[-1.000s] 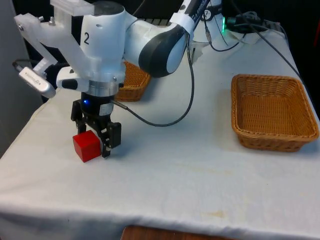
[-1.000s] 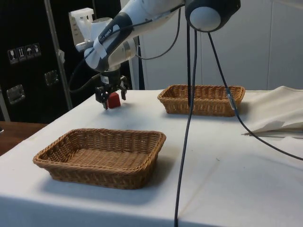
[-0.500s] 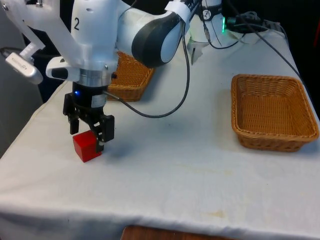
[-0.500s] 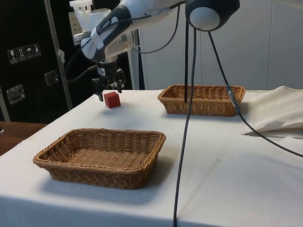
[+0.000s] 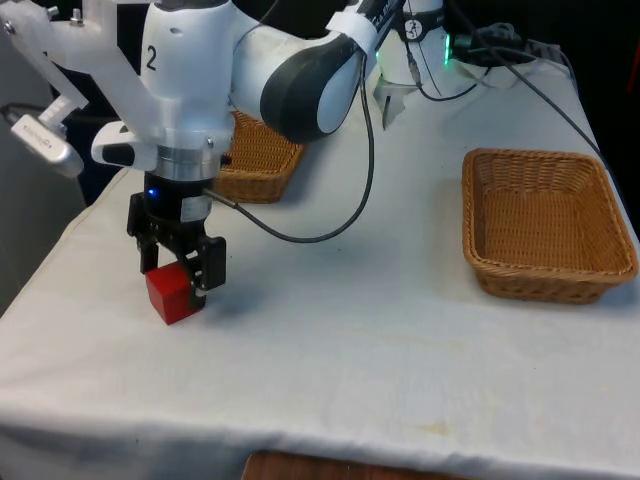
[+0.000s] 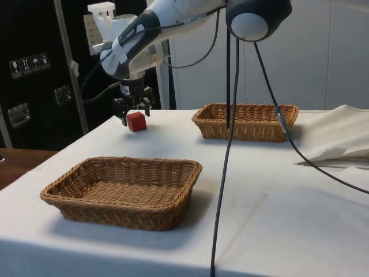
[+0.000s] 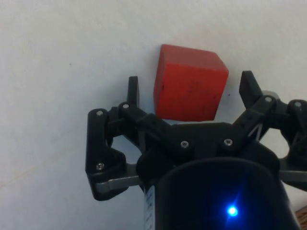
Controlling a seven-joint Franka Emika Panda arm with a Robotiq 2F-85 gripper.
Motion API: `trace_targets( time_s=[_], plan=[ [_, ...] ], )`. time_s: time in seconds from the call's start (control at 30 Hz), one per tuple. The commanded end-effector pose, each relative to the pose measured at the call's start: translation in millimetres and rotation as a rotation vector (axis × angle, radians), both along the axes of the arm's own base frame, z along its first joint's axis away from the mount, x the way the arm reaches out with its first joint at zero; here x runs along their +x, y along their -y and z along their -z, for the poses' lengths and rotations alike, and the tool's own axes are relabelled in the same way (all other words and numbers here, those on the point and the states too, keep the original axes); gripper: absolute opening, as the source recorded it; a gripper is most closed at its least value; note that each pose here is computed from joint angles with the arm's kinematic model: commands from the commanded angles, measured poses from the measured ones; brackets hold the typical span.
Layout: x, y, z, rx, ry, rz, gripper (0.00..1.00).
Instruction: Pick up the red cube and place it into the right basket.
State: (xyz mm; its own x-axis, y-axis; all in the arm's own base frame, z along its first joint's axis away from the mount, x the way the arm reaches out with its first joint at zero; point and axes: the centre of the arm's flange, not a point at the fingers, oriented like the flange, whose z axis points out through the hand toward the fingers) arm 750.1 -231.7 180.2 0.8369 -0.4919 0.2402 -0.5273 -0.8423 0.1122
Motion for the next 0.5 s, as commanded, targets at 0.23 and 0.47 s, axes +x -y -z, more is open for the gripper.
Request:
trace_targets(
  time_s=[0.23, 0.47],
  plan=[
    [3.3, 0.9, 0.7, -0.002, -0.007, 0.008, 0.09],
    [3.1, 1.3, 1.1, -0.003, -0.007, 0.01, 0.07]
  ],
)
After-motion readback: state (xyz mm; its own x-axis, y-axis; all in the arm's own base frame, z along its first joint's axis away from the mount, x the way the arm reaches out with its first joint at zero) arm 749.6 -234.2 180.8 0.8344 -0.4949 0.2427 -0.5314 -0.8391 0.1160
